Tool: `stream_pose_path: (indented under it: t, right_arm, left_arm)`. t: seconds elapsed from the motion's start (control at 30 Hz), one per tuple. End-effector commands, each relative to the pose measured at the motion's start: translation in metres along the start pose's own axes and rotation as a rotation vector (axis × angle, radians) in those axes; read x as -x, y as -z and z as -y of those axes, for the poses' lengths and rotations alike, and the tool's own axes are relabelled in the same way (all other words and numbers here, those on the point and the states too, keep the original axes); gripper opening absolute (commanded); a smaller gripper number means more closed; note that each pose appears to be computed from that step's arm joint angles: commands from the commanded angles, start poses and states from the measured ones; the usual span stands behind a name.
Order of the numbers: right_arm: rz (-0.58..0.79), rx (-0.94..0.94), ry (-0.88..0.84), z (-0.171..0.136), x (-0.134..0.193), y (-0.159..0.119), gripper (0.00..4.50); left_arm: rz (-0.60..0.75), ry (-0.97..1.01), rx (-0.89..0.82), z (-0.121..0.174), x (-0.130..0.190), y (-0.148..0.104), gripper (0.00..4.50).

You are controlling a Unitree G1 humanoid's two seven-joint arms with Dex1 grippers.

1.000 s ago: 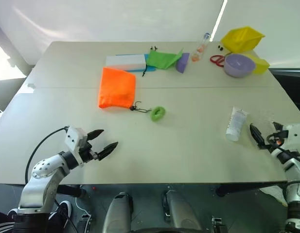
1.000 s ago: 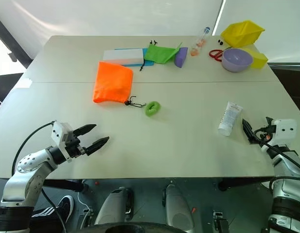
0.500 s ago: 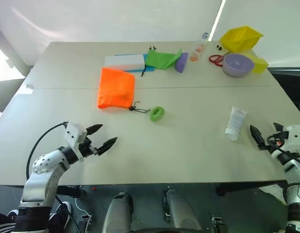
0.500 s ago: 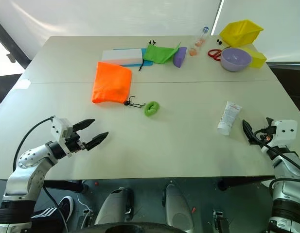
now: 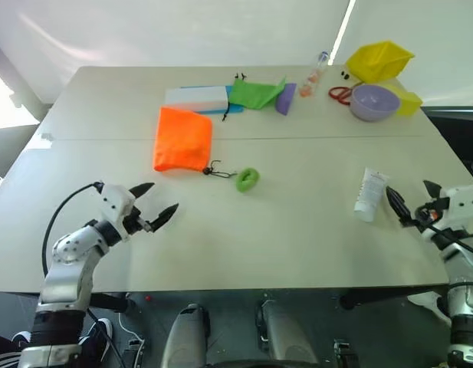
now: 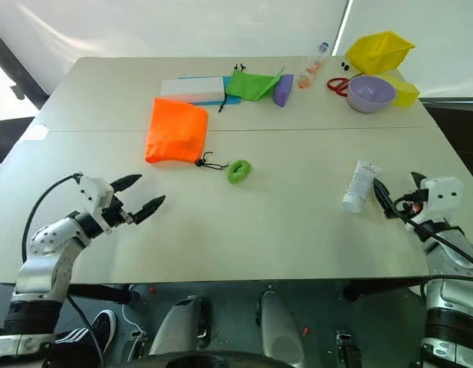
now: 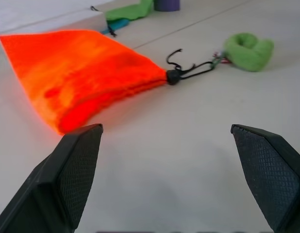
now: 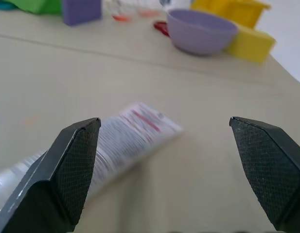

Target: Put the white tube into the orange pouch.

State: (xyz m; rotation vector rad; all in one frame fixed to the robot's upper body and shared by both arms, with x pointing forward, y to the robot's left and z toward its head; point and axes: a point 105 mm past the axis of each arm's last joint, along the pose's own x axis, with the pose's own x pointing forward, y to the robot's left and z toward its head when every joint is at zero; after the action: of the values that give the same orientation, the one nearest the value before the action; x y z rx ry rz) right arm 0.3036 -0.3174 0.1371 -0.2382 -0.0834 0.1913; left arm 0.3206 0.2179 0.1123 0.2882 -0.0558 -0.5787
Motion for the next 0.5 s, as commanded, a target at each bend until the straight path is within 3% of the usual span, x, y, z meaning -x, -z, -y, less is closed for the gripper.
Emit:
stream_pose_path:
  t: [0.03, 0.13, 0.27, 0.5]
  right_arm:
    - [0.087, 0.073, -0.300, -0.067, -0.014, -0.034, 4.43]
    - [0.159, 0.019, -0.489, -0.127, -0.022, -0.057, 4.43]
    - [0.178, 0.024, -0.619, -0.176, -0.022, -0.066, 4.43]
    - [0.191, -0.007, -0.620, -0.194, -0.025, -0.069, 4.43]
  left_arm:
    - [0.008, -0.037, -0.204, -0.014, -0.014, -0.010, 4.50]
    - [-0.025, -0.075, -0.360, -0.028, -0.032, -0.009, 4.50]
    - [-0.042, -0.127, -0.488, -0.042, -0.049, -0.010, 4.50]
    - [-0.066, -0.154, -0.580, -0.045, -0.069, -0.005, 4.50]
